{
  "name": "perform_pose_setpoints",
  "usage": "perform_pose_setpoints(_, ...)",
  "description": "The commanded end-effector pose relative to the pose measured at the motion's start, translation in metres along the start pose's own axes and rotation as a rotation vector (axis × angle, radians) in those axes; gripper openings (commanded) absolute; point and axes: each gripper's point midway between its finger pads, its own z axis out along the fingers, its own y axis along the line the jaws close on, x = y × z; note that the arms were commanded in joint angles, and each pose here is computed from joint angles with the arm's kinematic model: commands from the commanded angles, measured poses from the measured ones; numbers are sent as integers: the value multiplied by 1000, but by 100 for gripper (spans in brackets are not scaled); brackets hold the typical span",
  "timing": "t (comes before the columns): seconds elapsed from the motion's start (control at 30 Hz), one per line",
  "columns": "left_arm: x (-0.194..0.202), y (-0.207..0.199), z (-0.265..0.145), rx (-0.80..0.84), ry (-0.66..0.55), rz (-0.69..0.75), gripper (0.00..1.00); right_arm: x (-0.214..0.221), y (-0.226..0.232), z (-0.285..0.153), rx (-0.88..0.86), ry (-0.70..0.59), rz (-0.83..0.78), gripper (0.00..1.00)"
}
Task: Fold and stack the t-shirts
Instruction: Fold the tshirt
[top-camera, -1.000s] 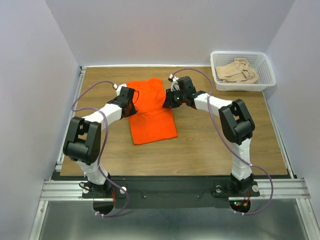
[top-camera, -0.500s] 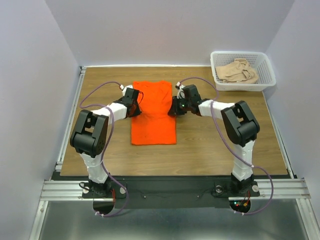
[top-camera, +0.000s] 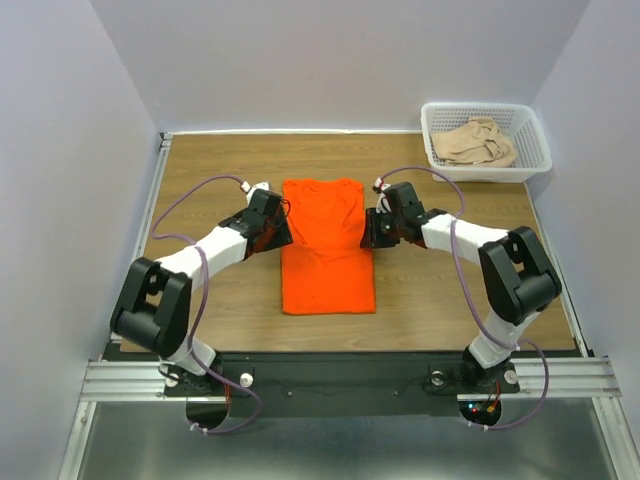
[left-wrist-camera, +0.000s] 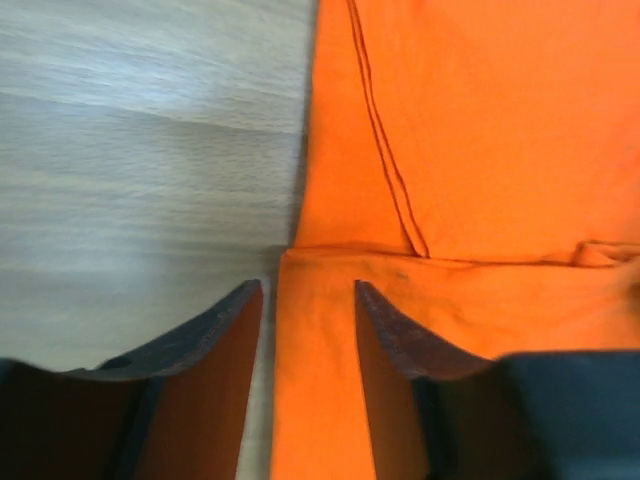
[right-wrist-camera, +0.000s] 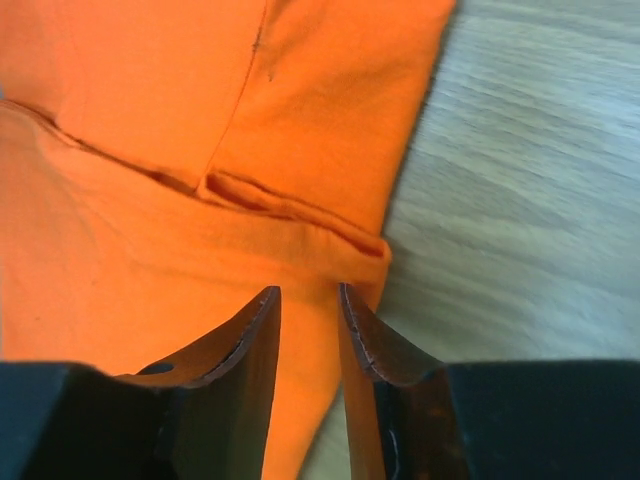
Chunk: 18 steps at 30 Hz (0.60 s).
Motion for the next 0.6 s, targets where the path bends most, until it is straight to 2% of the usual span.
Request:
perform_pose_setpoints(0.0,-42,0,-45,-25,-119,6,65,-36,14,-38,22,-91,-18,38)
perform_pose_setpoints(0.03,-37,7,-55,-47,-100,12,71,-35,12,-42,37,-90,-7,39)
perform_pose_setpoints(0.13,-9,11,-69,-36,-36,18,80,-8,6,-51,67,-20,55,43)
perform_pose_setpoints(0.2,34,16,-71,-28,70,38,81,10,6,-59,72,26,103,49)
perform_pose_setpoints(0.27,64,23,-75,-36,132,20,79,34,4,-63,81,73,149,54)
perform_pose_setpoints(0.37,99,30,-82,-40,204,2,73,45,4,-74,91,73,169,56)
perform_pose_setpoints(0.57,127,48,-87,-87,254,-5,58,80,6,-82,113,140,193,56)
